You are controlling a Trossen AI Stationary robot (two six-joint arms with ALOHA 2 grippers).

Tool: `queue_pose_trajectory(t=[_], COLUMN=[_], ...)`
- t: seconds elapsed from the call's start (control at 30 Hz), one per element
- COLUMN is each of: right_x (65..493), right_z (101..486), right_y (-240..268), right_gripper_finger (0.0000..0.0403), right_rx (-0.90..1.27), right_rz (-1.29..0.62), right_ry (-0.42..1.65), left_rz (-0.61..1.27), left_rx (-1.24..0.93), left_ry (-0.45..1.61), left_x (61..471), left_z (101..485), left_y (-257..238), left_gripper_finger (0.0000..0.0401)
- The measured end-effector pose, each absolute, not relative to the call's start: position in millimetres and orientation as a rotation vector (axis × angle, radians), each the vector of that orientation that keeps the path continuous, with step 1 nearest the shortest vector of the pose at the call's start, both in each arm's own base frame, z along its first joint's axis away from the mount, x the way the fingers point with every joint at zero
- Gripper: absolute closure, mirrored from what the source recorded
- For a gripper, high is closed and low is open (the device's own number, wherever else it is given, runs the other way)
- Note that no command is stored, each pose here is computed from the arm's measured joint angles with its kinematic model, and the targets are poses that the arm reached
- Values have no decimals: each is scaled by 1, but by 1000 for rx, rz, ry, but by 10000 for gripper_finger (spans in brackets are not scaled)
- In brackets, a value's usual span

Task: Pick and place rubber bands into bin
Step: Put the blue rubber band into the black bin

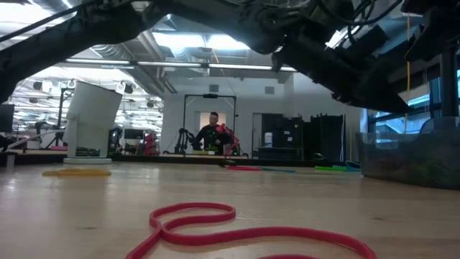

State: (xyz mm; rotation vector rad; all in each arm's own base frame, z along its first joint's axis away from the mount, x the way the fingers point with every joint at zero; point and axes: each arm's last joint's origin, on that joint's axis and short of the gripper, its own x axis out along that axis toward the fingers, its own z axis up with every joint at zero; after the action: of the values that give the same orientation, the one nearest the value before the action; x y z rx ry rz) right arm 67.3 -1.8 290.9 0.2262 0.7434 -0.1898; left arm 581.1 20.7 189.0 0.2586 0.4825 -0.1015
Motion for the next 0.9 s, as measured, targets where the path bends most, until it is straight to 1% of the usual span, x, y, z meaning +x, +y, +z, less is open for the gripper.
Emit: queue_pose_trajectory(t=[0.1, 0.2, 0.3, 0.43, 0.6, 0.7, 0.8, 0.9], right_x=[68, 69, 69, 69, 70, 70, 72, 75], right_z=[291, 292, 293, 293, 293, 294, 296, 300], right_y=[-2, -2, -2, -2, -2, -2, -2, -2], right_gripper_finger=[391, 391, 391, 391, 391, 391, 391, 391], right_rx=[227, 228, 228, 227, 229, 231, 258, 285], right_rz=[-189, -187, -185, -185, -186, -185, -190, -189], right_ry=[737, 725, 714, 714, 711, 701, 671, 617], left_rz=[-95, -53, 10, 85, 167, 186, 176, 145], left_rx=[258, 280, 330, 376, 344, 325, 298, 282], left_ry=[526, 583, 636, 658, 693, 739, 814, 914], left_x=[578, 576, 572, 564, 548, 536, 521, 506], left_z=[188, 184, 193, 217, 250, 264, 277, 282], left_y=[21, 21, 21, 23, 25, 28, 30, 32], left_gripper_finger=[247, 237, 236, 248, 273, 296, 332, 381])
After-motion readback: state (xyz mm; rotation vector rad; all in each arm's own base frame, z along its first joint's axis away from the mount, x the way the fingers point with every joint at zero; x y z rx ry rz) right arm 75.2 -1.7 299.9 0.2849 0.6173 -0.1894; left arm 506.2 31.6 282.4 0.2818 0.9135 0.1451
